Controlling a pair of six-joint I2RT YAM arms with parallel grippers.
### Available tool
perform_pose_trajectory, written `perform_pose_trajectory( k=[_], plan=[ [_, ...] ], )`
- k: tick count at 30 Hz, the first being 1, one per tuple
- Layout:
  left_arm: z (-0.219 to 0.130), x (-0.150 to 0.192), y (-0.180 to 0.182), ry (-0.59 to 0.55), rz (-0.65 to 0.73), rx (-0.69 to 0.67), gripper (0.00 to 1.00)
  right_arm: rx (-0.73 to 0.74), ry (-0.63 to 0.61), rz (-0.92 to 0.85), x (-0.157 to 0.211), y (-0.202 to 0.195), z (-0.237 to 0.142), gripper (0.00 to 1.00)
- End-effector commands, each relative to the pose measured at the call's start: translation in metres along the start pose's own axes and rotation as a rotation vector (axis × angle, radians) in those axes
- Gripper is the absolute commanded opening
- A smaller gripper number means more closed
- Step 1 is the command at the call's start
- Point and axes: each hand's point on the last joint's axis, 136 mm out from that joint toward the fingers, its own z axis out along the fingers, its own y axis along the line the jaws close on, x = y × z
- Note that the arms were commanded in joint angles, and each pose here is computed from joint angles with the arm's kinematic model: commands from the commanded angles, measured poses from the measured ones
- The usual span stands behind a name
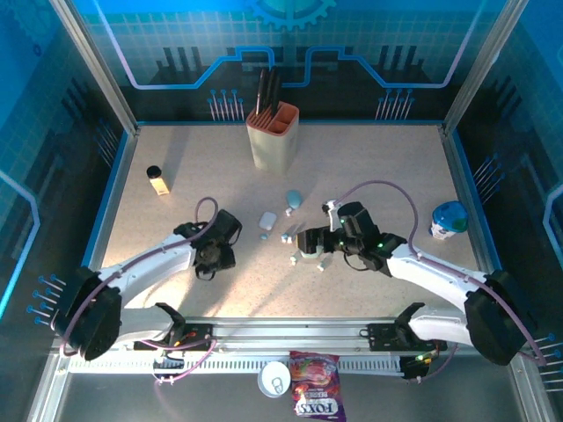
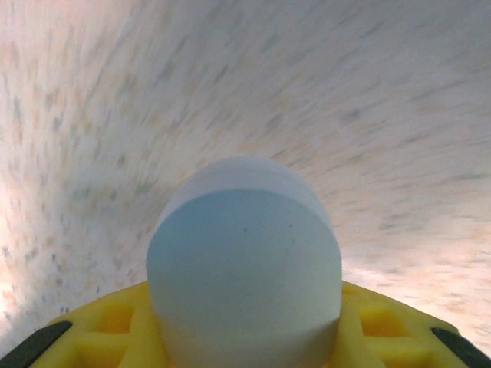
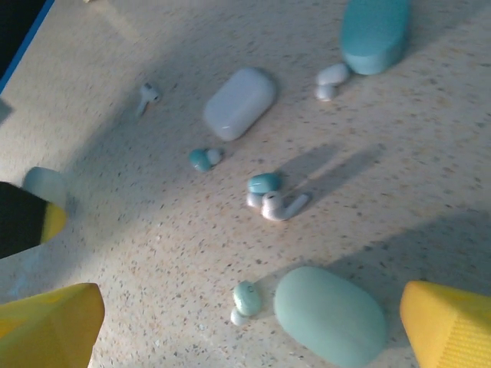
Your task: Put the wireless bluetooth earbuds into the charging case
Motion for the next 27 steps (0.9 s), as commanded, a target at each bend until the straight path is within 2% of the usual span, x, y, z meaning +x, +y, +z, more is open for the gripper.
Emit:
perform_pose_trajectory(
  k=[1, 5, 9, 12, 15, 20, 27],
  plan=[
    [-0.034, -0.045, -0.027, -0.170, 0.250, 0.078, 0.38, -0.053, 0.015, 0.067, -0.008, 0.010, -0.012, 1.00],
    [-0.055, -0.060, -0.072, -0.257, 0.591, 0.240, 0.32, -0.060, 0.008, 0.108, -0.020, 0.010, -0.023, 1.00],
    [-0.065, -0.051, -0.107, -0.303, 0.928, 0.402, 0.31, -0.111, -0.002, 0.178, -0.032, 0.015, -0.034, 1.00],
    [-0.070, -0.040, -0.125, -0.347, 1.135, 0.509, 0.27, -0.161, 0.029, 0.241, -0.036, 0.021, -0.038, 1.00],
    [-0.077, -0.031, -0.139, -0.376, 1.258, 0.604, 0.26, -0.227, 0.096, 0.272, -0.033, 0.033, -0.038, 0.96],
    [-0.086, -0.018, -0.152, -0.415, 1.378, 0.721, 0.25, -0.373, 0.225, 0.298, -0.025, 0.060, -0.033, 0.88],
    [-0.090, -0.008, -0.154, -0.443, 1.439, 0.766, 0.25, -0.517, 0.337, 0.249, -0.018, 0.099, -0.025, 0.81]
  ],
)
